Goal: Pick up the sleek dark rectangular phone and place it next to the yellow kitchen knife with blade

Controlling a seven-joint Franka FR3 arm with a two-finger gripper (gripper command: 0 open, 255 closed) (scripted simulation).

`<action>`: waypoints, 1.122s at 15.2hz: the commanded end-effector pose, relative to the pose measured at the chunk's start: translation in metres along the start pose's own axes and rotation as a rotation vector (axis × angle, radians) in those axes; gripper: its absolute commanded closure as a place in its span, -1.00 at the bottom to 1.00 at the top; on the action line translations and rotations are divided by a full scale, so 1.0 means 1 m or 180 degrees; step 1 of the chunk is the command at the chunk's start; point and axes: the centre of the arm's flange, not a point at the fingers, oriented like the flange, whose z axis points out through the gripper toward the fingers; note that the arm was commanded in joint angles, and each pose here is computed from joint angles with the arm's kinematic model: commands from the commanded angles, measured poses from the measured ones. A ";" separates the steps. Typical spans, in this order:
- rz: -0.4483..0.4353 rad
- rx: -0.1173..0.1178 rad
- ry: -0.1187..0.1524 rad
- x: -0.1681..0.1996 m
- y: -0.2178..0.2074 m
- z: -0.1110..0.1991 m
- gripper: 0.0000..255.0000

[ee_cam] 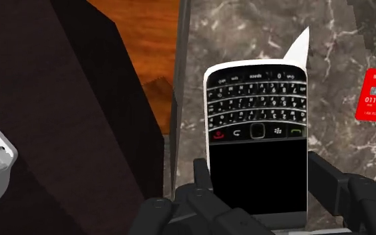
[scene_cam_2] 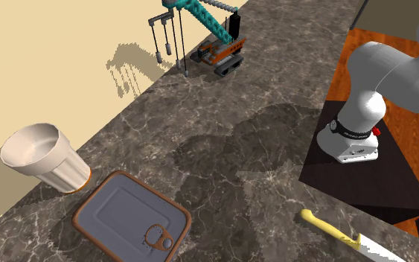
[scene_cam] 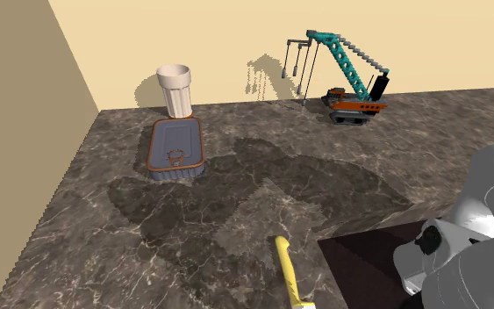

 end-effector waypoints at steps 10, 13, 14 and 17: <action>0.0004 0.0000 -0.0003 -0.111 -0.023 0.015 1.00; 0.0004 0.0000 -0.0003 -0.111 -0.022 0.031 1.00; 0.0004 0.0000 -0.0003 -0.111 -0.022 0.036 1.00; 0.0004 0.0000 -0.0003 -0.110 -0.021 0.052 1.00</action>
